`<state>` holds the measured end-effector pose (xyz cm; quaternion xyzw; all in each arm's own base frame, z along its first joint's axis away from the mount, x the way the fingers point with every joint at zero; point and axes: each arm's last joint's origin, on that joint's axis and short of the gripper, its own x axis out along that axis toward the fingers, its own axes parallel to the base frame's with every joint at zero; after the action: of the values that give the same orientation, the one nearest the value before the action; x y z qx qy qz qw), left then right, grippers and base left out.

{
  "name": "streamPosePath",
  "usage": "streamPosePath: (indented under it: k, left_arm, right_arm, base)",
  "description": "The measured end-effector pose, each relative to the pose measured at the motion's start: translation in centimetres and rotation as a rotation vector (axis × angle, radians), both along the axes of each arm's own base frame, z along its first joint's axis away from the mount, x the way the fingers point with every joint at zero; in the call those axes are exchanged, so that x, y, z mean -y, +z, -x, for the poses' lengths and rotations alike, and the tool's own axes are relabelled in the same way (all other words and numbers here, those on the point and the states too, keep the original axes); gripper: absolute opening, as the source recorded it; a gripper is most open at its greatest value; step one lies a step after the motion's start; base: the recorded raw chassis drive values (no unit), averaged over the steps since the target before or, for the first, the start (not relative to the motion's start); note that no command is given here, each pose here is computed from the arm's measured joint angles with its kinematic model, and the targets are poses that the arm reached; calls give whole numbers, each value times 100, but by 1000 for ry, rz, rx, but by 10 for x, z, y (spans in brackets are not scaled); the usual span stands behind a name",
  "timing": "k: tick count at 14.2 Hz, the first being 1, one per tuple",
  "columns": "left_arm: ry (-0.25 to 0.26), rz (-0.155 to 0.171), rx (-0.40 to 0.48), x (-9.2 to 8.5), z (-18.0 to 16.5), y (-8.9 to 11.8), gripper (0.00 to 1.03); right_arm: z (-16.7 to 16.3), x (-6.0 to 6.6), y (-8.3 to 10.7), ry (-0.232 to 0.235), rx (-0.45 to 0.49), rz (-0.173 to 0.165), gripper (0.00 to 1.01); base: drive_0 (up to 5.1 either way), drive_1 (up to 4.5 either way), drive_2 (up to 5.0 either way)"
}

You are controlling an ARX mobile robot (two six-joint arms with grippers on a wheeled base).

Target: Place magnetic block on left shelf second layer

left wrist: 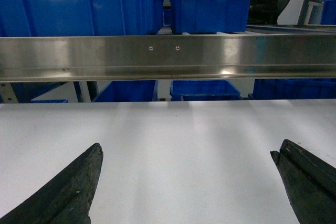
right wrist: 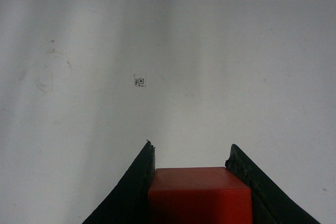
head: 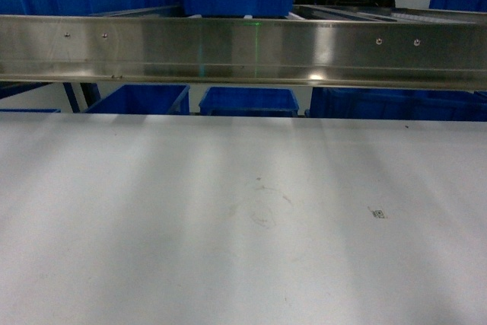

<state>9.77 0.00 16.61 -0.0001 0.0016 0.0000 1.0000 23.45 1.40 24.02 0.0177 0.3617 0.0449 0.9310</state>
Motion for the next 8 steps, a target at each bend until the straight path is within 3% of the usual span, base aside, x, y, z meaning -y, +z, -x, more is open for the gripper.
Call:
streamPosePath:
  k: [2, 8]
  left_arm:
    - [0, 0, 0, 0, 0, 0, 98]
    - [0, 0, 0, 0, 0, 0, 98]
  right_arm:
    - [5, 1, -1, -7, 8, 6, 33]
    - [17, 2, 20, -25, 92, 18, 33]
  base:
    - [0, 0, 0]
    - [0, 0, 0]
